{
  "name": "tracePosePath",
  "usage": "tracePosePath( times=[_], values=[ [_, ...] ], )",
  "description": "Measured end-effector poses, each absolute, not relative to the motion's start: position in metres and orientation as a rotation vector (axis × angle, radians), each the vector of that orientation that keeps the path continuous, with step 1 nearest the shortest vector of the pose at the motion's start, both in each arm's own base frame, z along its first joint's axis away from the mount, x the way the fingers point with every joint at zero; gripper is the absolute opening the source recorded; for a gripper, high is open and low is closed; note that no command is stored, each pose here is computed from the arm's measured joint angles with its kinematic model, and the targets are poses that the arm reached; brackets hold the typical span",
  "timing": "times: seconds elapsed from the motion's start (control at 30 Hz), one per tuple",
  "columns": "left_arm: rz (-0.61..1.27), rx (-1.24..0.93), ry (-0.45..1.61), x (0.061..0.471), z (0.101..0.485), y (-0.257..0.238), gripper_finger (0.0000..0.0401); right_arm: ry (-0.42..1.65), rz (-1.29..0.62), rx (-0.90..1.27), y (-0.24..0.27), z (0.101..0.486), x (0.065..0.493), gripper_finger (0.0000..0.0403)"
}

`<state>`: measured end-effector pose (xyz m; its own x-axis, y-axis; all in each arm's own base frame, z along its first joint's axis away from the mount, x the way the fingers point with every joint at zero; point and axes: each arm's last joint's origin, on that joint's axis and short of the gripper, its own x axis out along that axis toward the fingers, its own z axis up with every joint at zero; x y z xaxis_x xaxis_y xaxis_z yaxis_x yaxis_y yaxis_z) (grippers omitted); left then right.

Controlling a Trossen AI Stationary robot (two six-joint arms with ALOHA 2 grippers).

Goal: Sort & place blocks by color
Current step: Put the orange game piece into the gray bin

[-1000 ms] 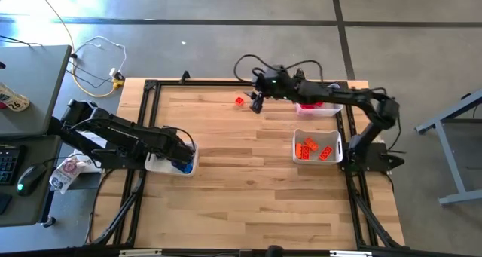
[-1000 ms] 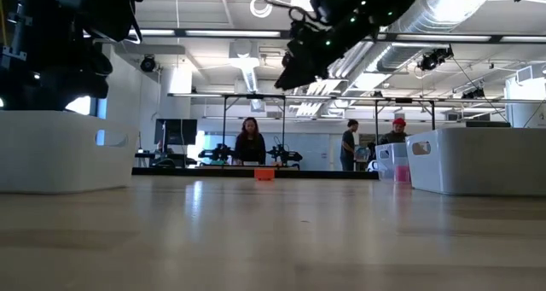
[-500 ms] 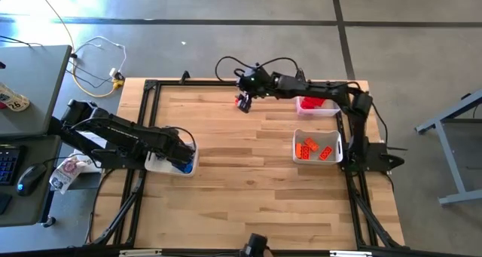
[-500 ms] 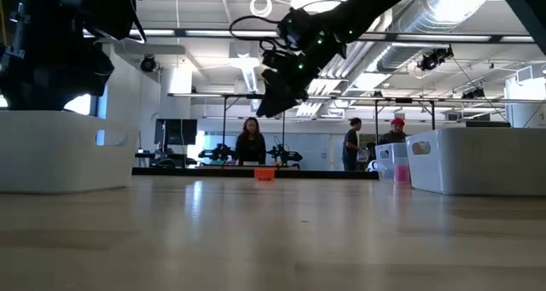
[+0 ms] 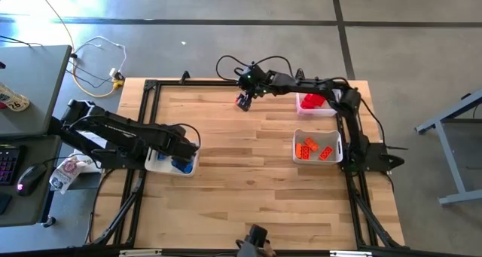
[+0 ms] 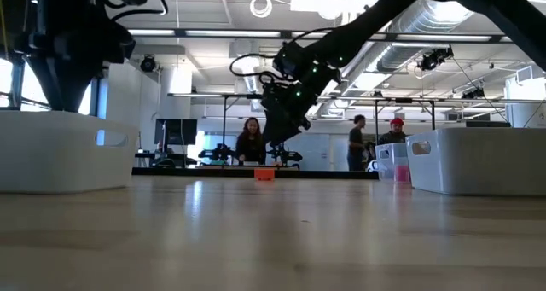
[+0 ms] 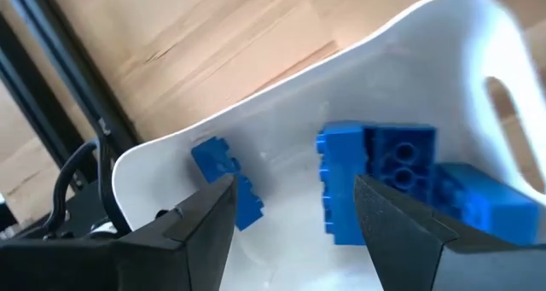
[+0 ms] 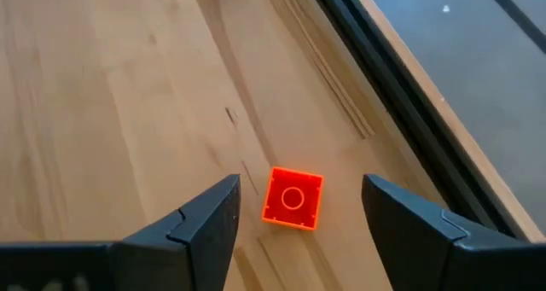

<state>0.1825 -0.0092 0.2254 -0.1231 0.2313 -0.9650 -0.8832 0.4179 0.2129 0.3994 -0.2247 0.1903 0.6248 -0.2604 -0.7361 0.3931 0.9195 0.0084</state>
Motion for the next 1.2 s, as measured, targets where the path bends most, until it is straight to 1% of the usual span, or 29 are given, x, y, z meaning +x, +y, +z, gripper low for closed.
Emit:
tracePosePath(
  times=[0.2,0.37,0.7,1.03,1.2],
  values=[
    [1.012,-0.612,1.345,0.188,0.237,-0.009,0.0220,0.806,-0.383,0.193,-0.227,0.177,0.404,0.0232],
    [1.018,-0.585,1.300,0.191,0.243,-0.008,0.0220,0.817,-0.382,0.215,-0.229,0.164,0.407,0.0232],
    [1.019,-0.583,1.299,0.191,0.243,-0.008,0.0220,0.834,-0.396,0.227,-0.230,0.153,0.409,0.0232],
    [1.018,-0.583,1.297,0.191,0.243,-0.008,0.0220,0.861,-0.397,0.239,-0.231,0.134,0.412,0.0232],
    [1.018,-0.583,1.297,0.191,0.243,-0.008,0.0220,0.862,-0.408,0.243,-0.231,0.134,0.411,0.0230]
  ],
)
